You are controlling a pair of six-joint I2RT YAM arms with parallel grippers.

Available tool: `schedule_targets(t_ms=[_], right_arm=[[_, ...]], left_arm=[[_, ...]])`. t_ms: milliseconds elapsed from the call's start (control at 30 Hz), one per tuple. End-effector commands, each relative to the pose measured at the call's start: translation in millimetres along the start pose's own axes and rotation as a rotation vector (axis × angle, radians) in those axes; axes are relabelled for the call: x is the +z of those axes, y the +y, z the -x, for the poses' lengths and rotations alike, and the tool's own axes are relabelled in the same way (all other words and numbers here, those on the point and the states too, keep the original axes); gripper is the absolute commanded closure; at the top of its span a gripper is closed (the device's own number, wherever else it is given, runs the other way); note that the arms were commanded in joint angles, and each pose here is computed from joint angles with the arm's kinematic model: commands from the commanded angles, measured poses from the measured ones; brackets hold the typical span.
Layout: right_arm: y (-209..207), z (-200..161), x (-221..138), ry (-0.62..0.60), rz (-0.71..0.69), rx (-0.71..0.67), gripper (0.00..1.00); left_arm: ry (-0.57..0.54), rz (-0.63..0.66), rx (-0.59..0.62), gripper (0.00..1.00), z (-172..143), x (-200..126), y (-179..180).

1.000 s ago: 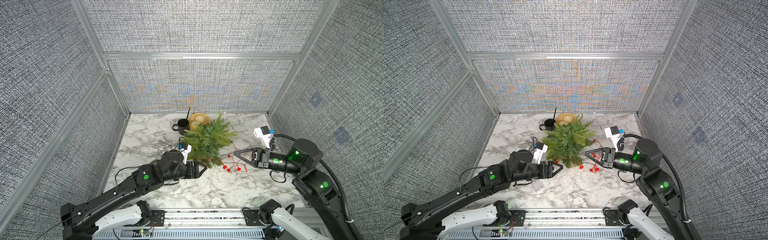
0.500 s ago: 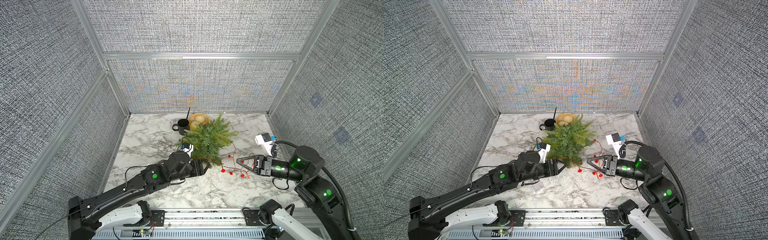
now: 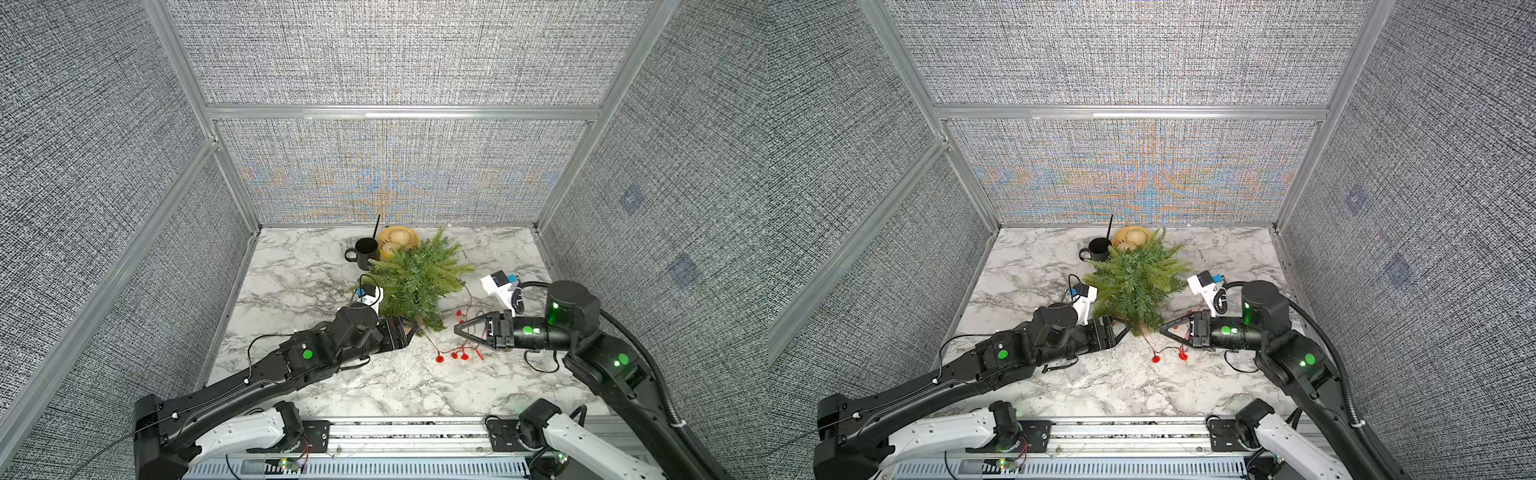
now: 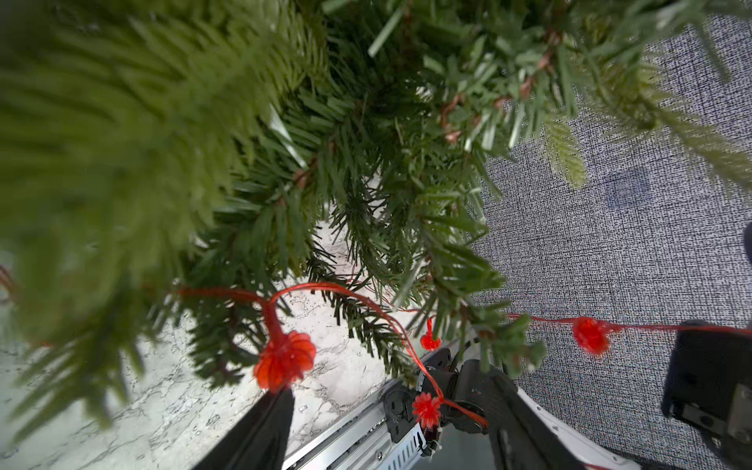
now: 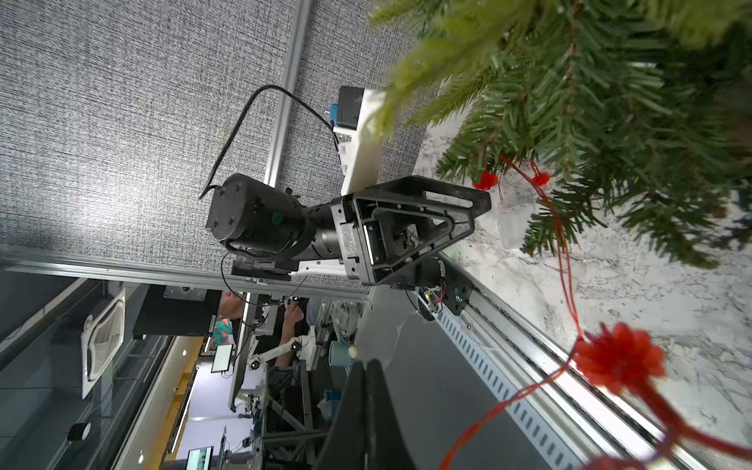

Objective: Remove string lights from the small christmas tree
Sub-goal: Remove the light string from the Christmas tree.

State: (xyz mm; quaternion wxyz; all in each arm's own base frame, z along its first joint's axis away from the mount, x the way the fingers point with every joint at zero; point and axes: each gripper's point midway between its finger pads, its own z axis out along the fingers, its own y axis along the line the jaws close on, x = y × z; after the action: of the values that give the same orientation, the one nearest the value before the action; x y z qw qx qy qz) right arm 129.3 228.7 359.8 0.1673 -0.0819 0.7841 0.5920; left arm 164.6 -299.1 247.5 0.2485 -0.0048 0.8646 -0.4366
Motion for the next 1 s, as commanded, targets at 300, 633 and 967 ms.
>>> schedule_targets(t_ms=[300, 633, 967], right_arm=[[45, 11, -5, 0.022, 0.085, -0.155, 1.0], [51, 0, -9, 0.026, 0.143, -0.156, 1.0], [43, -3, 0, 0.043, 0.144, -0.151, 1.0]], left_arm=[[-0.045, 0.007, -0.019, 0.24, 7, 6, 2], [-0.039, -0.022, -0.036, 0.29, 10, 15, -12], [-0.02, 0.026, -0.077, 0.26, -7, 3, 4]])
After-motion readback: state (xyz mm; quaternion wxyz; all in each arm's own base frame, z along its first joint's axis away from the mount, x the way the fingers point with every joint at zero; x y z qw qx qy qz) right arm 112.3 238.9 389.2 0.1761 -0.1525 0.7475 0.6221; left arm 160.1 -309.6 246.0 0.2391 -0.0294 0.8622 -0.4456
